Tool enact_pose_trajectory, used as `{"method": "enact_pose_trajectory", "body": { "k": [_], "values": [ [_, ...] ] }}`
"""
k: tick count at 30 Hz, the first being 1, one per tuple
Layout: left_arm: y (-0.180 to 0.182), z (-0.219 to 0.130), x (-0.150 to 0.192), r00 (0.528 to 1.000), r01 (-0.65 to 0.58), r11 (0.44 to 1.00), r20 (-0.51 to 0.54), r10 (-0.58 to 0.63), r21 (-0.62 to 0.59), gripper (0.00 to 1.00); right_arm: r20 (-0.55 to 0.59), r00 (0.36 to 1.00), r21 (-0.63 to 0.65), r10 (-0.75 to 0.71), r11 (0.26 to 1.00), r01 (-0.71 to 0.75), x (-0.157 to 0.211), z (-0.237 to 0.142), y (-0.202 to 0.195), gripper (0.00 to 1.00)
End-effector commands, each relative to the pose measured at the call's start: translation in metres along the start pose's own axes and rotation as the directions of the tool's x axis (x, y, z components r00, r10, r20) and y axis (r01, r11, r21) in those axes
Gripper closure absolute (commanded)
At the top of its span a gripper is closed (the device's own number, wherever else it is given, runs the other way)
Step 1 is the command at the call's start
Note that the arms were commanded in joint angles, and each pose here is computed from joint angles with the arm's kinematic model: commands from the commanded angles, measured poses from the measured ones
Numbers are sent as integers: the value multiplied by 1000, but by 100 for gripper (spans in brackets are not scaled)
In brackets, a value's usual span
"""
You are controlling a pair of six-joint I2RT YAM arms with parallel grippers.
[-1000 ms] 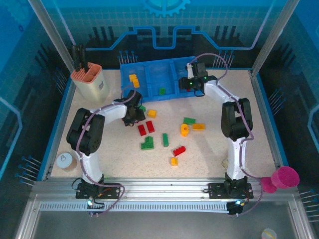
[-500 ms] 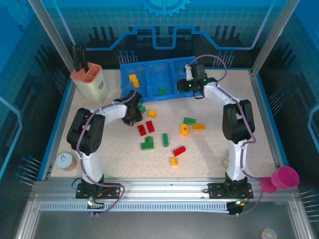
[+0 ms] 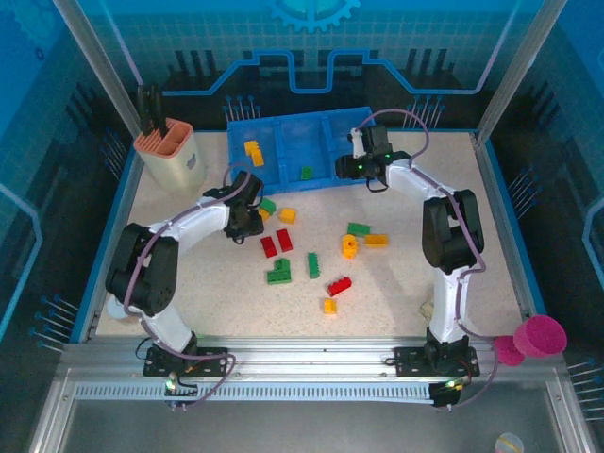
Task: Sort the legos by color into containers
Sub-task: Pick up the lego from the center of the table, then place the lego in the container.
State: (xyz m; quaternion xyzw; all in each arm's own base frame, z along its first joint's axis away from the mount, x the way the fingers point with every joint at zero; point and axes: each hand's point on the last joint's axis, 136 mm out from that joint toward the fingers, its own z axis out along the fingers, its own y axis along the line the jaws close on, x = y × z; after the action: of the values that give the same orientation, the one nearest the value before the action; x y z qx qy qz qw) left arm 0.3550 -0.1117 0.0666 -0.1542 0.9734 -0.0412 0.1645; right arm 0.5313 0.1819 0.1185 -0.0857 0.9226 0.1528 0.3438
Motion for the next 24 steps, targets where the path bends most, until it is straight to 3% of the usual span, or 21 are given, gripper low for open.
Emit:
{"method": "enact_pose_trajectory", "body": {
  "k": [1,6,11,17,24],
  "values": [
    [-13,-30,-7,997,-76,997,12,75,31,72,39,999,0,-10,1000,9,-10,-23,10,47],
    [-59,-64,-45,981,-170,981,111,159,97,72,32,999,34,-14,999,13,2,-47,7,47],
    [-123,-95,-92,932,-307,940,248,266,146,71,11,1000,55,-1,999,1,29,-78,9,47],
    [-199,-101,-134,878,-414,883,355,321,223,71,-37,999,106,32,994,-28,80,-113,8,46],
    [-263,-91,-168,847,-440,846,453,279,301,70,-121,986,115,116,988,-102,153,-137,13,47]
  ]
}}
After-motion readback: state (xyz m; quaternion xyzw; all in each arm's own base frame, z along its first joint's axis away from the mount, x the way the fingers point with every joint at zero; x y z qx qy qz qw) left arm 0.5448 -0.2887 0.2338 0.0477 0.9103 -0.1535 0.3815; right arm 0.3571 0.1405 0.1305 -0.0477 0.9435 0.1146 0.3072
